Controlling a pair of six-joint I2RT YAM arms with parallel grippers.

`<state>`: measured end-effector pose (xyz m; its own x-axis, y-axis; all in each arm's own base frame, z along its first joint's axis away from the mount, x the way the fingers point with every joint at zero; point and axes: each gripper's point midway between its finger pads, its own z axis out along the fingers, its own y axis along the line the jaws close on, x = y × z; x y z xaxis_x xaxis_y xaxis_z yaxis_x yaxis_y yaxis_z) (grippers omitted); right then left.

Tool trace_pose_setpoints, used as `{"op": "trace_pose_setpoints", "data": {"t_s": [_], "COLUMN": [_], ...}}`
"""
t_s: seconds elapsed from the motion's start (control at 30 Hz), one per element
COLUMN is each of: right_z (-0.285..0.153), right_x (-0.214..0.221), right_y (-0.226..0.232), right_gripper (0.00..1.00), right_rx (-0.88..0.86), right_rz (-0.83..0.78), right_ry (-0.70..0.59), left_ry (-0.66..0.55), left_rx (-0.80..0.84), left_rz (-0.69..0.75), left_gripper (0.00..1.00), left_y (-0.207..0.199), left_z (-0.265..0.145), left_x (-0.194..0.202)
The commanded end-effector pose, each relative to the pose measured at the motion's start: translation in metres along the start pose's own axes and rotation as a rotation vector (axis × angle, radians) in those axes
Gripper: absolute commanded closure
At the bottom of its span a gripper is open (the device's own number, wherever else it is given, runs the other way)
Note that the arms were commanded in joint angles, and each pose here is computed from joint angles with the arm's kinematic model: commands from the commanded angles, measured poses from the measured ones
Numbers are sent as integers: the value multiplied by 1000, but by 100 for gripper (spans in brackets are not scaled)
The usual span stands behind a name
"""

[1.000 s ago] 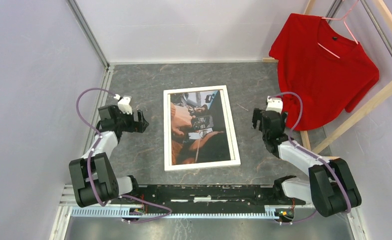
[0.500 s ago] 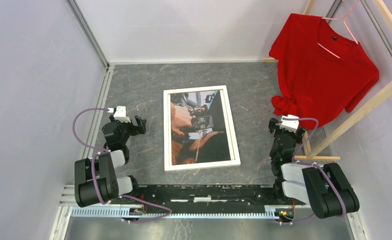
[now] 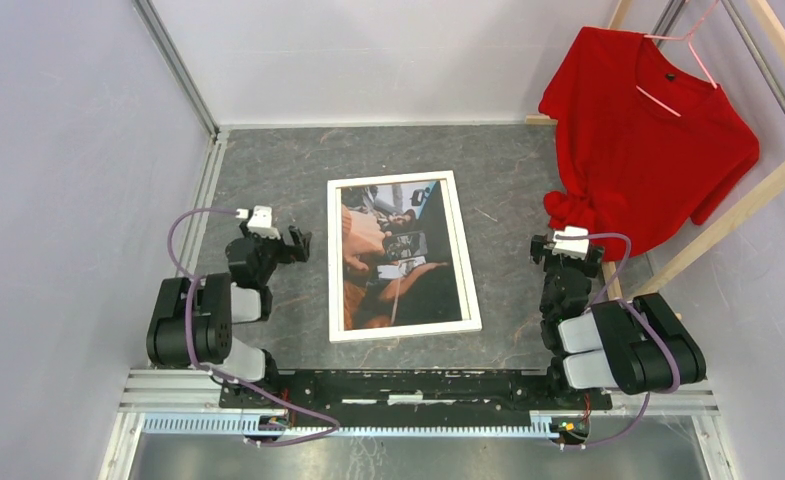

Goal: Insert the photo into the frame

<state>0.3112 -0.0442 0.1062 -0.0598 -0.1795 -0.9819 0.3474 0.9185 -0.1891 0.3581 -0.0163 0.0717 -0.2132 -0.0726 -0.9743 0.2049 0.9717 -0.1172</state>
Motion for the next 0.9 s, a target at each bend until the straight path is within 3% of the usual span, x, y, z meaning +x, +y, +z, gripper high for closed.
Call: {"op": "trace_pose_setpoints", "data": {"t_s": [0.0,0.87], "right_z": [-19,-19], "right_x": [23,23], "right_y": [3,3], "right_gripper": [2,2], "right_rx": [-92,-100], "right_rz": [-64,-61], "right_ry": [37,38], "left_ry": [-61,-65], "left_rx": [-69,-141], "left_rz": [74,83], "left_gripper": [0,0], "left_y": [1,11], "left_z": [20,20], "left_x": [-25,-23]}}
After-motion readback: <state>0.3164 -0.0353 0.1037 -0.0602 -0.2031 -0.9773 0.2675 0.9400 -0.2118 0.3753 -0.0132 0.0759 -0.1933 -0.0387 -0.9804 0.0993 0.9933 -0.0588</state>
